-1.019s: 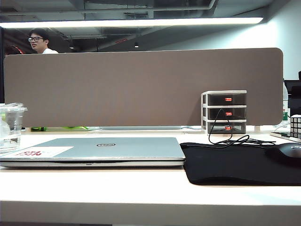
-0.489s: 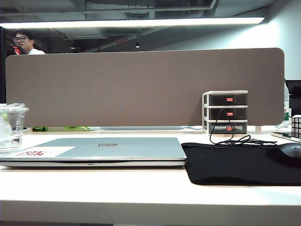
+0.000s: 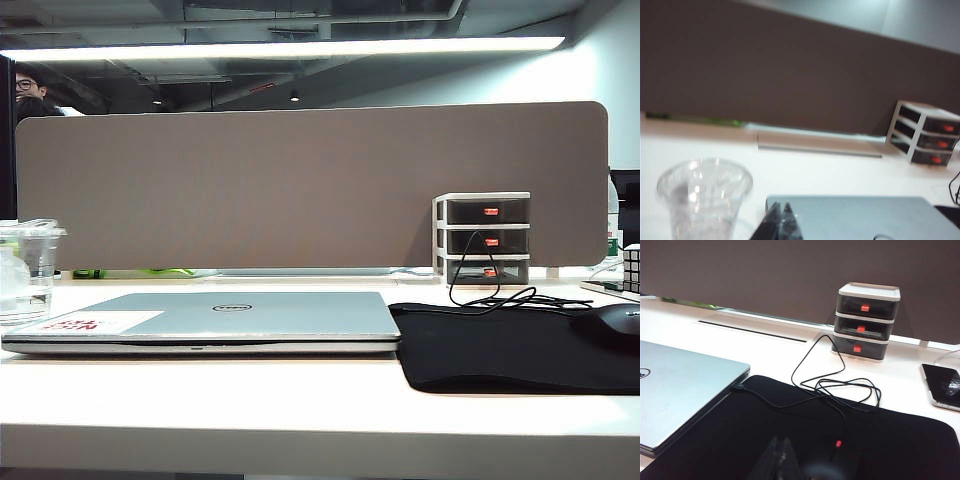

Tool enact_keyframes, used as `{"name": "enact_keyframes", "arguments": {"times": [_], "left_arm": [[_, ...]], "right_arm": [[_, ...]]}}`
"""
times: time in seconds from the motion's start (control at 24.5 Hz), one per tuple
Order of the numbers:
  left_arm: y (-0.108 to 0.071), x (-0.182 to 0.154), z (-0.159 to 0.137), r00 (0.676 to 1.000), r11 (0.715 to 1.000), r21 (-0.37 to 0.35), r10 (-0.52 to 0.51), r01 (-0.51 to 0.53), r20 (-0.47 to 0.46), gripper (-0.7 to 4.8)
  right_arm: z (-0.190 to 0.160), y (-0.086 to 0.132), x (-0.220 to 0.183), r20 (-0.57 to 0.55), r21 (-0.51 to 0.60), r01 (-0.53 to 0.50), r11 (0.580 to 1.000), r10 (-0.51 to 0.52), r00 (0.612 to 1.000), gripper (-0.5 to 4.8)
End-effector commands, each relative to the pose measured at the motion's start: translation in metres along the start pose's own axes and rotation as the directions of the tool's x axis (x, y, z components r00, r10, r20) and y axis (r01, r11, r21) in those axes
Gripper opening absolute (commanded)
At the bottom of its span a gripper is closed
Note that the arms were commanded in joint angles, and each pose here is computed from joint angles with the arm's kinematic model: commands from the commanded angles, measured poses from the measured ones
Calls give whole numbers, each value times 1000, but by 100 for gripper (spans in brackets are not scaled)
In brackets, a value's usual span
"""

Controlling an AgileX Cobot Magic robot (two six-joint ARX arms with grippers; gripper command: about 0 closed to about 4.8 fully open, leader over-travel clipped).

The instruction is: Pick up the coffee cup and place it on the left side of the laptop.

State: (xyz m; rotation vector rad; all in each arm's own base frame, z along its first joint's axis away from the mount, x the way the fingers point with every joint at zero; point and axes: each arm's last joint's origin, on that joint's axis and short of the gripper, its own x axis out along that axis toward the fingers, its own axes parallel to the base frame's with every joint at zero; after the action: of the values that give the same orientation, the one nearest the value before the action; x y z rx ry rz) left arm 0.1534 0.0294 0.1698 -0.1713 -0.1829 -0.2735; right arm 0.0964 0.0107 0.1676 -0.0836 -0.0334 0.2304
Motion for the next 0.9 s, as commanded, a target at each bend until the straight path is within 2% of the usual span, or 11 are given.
{"name": "enact_keyframes", "arguments": {"times": [0.04,0.24,0.53,0.69,0.9], "left_arm": [[-2,-2,6,1000,1000,3,6,-7,18,-5],[-7,-9,7,999,999,-34,34,-35,-43,-5],[-16,-18,16,999,999,-25,25,-25,-26,-5],[-29,-24,15,999,999,-36,19,-21,-51,-5],[-35,-35,19,999,999,27,23,-22,-28,-5]], "right_arm": [[0,-1,0,12,-7,18,1000,-18,1000,-1],[0,-1,0,11,-7,27,1000,-27,1000,-1],[0,-1,0,11,-7,27,1000,-27,1000,-1],[0,-1,0,12,-6,26,1000,-26,1000,-1],[0,-1,0,12,-6,26,1000,-25,1000,-1]]}}
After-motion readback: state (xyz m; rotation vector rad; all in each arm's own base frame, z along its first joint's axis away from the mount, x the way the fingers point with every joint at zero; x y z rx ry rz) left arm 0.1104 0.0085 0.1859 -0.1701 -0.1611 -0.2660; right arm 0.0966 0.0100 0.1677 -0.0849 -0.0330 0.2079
